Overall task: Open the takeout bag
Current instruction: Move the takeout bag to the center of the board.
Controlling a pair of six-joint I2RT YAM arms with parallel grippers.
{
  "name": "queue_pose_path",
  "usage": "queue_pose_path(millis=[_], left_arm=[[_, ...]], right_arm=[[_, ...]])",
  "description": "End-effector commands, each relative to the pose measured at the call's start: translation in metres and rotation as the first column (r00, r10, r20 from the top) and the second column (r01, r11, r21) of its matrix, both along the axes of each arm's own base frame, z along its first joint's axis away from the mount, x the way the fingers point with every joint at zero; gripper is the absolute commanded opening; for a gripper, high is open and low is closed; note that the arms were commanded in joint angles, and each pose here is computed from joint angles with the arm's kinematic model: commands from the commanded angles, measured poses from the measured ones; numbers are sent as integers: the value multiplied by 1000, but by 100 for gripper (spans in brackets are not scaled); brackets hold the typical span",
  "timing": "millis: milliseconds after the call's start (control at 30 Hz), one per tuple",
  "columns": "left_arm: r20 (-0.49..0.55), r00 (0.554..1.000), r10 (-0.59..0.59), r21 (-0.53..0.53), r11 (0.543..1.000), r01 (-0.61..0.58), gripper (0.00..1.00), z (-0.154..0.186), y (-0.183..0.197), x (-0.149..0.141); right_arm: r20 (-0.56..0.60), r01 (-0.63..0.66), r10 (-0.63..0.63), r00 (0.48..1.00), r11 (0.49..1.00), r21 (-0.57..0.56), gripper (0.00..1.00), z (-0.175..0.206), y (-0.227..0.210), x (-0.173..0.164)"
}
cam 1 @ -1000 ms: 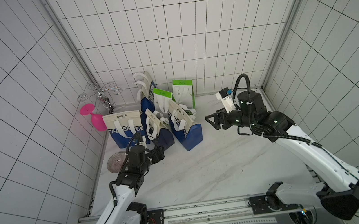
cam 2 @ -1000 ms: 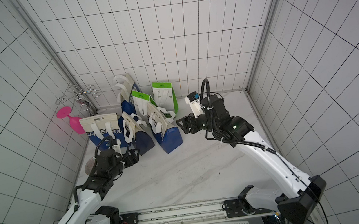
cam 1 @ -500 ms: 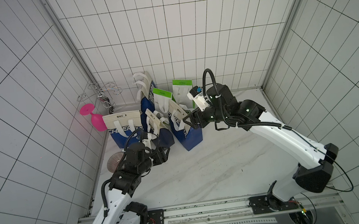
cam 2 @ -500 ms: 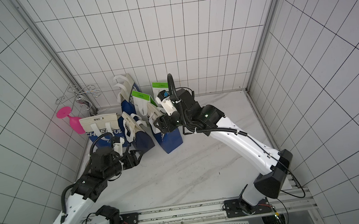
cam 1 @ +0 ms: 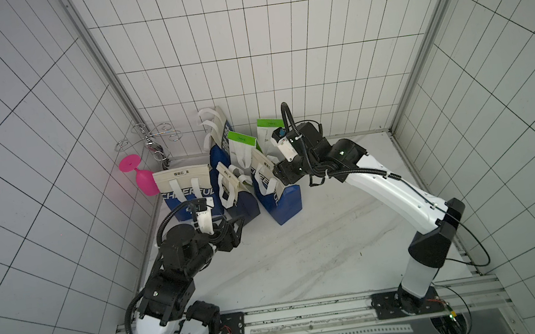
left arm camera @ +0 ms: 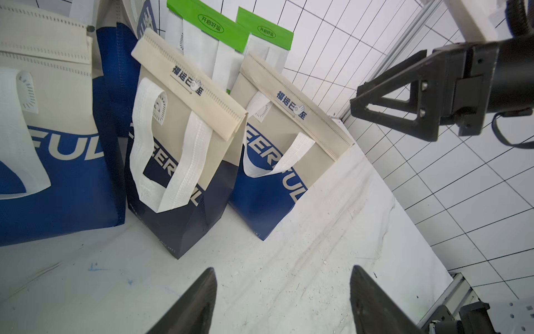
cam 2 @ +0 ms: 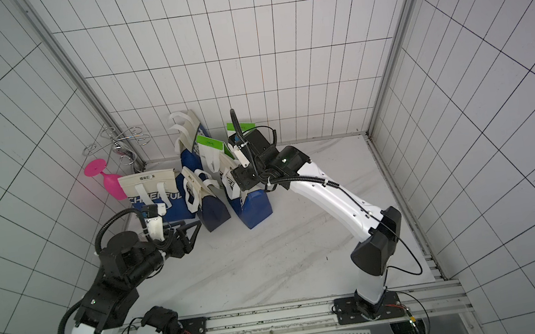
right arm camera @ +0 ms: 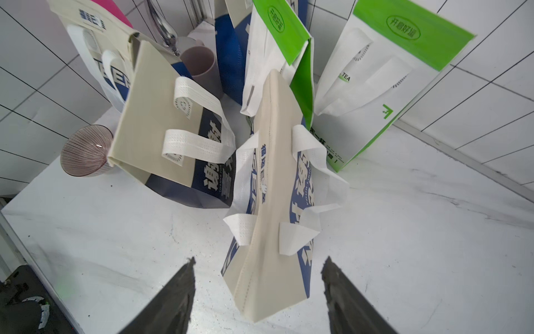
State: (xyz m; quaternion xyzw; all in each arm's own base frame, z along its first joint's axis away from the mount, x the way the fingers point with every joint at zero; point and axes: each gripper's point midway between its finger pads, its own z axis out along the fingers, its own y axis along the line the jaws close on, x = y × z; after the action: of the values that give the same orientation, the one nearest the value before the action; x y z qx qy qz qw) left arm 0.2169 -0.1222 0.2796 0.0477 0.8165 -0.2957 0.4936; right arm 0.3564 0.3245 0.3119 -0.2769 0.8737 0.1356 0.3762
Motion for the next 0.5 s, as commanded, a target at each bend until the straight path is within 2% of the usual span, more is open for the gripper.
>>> queue_pose_path(millis=[0,267,367,467], left_arm=[[10,1000,14,23,1000,-14,74,-4,5,0],[-8,1000,17,28,999,-17,74,-9,5,4],[-4,1000,24,27,999,-24,74,-9,7,4],[-4,1000,28,26,999,-28,74,-9,8,5]], right_arm=[[-6,0,0,1000,1000,-20,67,11,-5,5],[-67,3,-5,998,999,-43,45,-13,-3,16],[-88,-10,6,996,999,-43,28,-18,-2,14],[-113,-21,16,993,999,-46,4,-20,-6,10]])
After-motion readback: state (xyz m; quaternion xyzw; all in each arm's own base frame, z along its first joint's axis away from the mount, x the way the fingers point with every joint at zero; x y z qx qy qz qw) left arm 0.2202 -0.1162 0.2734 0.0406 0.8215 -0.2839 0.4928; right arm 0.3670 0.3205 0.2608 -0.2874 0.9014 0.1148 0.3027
